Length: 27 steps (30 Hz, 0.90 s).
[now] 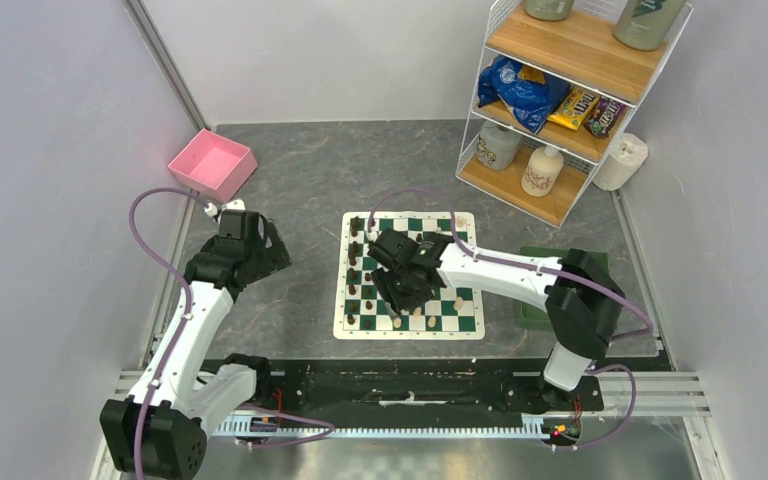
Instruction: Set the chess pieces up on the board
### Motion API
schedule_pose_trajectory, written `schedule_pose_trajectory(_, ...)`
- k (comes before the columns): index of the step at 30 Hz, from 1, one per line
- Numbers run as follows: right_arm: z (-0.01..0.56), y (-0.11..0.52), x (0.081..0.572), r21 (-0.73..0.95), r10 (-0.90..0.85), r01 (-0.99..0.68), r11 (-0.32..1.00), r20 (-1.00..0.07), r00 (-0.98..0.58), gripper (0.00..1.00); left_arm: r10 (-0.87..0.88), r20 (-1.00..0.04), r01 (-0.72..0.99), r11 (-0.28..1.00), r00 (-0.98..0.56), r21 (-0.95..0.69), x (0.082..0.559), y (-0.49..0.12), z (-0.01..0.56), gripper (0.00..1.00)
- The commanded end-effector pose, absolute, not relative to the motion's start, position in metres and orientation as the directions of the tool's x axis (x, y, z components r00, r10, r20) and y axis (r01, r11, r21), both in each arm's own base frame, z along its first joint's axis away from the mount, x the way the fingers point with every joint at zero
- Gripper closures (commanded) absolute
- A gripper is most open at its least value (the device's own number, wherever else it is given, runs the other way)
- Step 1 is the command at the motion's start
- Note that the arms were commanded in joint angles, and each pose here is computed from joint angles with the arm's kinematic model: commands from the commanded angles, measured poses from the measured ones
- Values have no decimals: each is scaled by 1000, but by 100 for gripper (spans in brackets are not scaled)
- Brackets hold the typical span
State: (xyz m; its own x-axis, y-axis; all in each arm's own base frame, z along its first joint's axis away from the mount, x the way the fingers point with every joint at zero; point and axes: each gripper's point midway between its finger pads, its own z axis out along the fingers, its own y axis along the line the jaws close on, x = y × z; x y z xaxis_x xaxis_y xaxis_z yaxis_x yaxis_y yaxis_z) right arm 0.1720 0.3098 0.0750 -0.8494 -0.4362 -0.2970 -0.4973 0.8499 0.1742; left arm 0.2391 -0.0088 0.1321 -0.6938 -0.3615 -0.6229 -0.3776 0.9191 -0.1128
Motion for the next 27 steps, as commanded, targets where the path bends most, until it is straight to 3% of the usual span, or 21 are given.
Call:
schedule_pose_trajectory(1,68,315,167,156,-475,-528,835,-282,-834,42,-342,-663,-372,922,-665,-103,245,-4,149,0)
schedule_pose_trajectory(20,52,330,167,162,-530,-573,804,-243,-812,53,-341,-665,-371,923,-665,-102,245,-4,149,0)
schedule_pose_trajectory(27,49,333,166,172,-538,-579,797,-231,-810,63,-341,-660,-367,924,-670,-105,245,-5,148,0)
